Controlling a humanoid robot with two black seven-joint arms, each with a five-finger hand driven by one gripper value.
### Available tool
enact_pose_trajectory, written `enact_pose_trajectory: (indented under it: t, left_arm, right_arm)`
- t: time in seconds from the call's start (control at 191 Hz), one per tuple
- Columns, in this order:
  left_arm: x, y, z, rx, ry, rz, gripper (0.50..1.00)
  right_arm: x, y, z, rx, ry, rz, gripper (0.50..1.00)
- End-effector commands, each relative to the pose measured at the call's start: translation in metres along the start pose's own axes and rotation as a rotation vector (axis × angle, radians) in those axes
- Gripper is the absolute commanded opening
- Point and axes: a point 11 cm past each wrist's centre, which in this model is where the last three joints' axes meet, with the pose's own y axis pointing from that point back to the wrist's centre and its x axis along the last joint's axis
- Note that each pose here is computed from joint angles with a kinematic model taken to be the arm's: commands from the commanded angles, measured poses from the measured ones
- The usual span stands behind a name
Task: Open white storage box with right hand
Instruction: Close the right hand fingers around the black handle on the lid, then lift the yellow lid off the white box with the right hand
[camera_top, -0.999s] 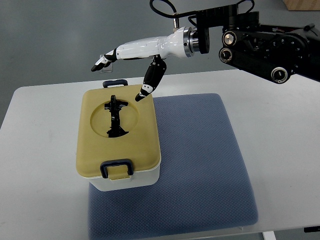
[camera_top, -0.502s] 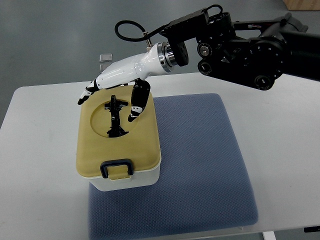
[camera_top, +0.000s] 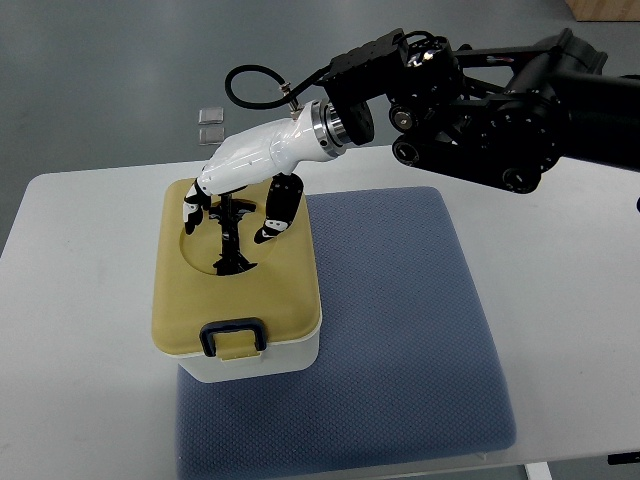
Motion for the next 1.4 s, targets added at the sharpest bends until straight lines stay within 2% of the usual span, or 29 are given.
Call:
enact_pose_trajectory:
  t: [0.0, 0.063, 0.335, 0.497, 0.628, 0.706, 0.816, 1.193, 1.397]
  left_arm:
    - [0.0, 0.0, 0.0, 0.0, 0.0, 0.0, 1.0]
    - [0.0, 0.0, 0.0, 0.0, 0.0, 0.0, 1.0]
    - [0.0, 0.0, 0.0, 0.0, 0.0, 0.0, 1.0]
    - [0.0, 0.0, 0.0, 0.0, 0.0, 0.0, 1.0]
    - [0.0, 0.0, 0.0, 0.0, 0.0, 0.001, 1.0]
    - [0.0, 0.0, 0.0, 0.0, 0.0, 0.0, 1.0]
    - [0.0, 0.0, 0.0, 0.0, 0.0, 0.0, 1.0]
    - [0.0, 0.0, 0.0, 0.0, 0.0, 0.0, 1.0]
    - [0.0, 0.0, 0.0, 0.0, 0.001, 0.0, 1.0]
  right_arm:
    - [0.0, -0.003, -0.006, 0.023, 0.004, -0.002, 0.746]
    - [0.002, -0.007, -0.01, 0.033, 0.011, 0.004, 0.725]
    - [-0.001, -0.011, -0.007, 0.026, 0.018, 0.031, 0.711]
    - [-0.003, -0.011, -0.006, 0.023, 0.015, 0.03, 0.684]
    - [-0.006, -0.012, -0.005, 0.024, 0.009, 0.028, 0.643]
    - [-0.008, -0.012, -0.005, 0.025, 0.003, 0.024, 0.594]
    - [-0.008, -0.013, -0.005, 0.027, 0.006, 0.021, 0.5]
    - [-0.003, -0.007, -0.006, 0.051, 0.002, 0.044, 0.5]
    - [0.015, -0.001, -0.01, 0.072, 0.02, 0.102, 0.5]
